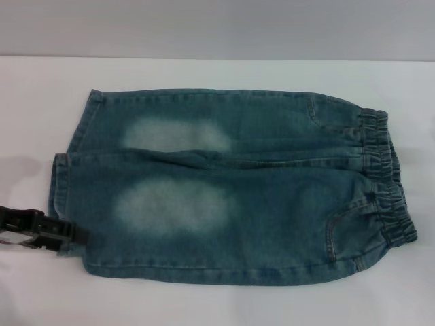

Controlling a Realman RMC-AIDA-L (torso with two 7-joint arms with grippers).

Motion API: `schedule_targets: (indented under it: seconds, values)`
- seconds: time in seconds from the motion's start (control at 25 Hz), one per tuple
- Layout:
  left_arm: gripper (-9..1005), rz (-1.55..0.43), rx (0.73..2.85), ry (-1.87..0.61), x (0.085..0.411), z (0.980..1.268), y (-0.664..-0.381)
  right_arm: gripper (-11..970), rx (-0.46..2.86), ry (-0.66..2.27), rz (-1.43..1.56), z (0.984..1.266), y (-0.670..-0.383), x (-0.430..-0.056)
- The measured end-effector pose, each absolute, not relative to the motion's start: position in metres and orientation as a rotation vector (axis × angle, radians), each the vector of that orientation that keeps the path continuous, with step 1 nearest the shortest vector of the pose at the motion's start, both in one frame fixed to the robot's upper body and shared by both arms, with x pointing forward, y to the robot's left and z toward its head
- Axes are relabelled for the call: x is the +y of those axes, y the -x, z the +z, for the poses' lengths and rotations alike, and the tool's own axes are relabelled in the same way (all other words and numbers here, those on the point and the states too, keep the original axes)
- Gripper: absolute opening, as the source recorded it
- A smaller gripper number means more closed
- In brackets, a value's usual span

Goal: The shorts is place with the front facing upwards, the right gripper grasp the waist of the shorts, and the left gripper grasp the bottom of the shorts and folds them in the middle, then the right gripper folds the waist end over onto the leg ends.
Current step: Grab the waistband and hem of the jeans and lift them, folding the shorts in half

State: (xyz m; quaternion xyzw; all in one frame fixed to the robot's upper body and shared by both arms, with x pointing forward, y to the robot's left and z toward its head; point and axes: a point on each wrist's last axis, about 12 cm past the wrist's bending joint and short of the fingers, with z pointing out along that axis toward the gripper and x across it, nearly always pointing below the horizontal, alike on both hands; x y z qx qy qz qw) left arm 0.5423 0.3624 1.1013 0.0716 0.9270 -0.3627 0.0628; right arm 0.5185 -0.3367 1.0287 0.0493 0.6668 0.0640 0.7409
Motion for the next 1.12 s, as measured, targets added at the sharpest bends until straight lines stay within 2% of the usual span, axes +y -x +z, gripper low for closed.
schedule_targets:
  seconds: [0.24,0.6,1.12]
  values:
    - [772,-1.082,2.792,-0.224,0.362,1.104,-0.546,710,1.462,-0.108,0.142,1.029,-0.519,-0.336]
    - [672,-1.086,2.793,-0.251,0.358,1.107,-0.550,710,1.464,-0.109,0.142,1.028,-0.518,-0.336]
    - [594,-1.083,2.808,-0.225,0.371,1.101,-0.537,711,1.456,-0.102,0.146,1.031,-0.522,-0.335]
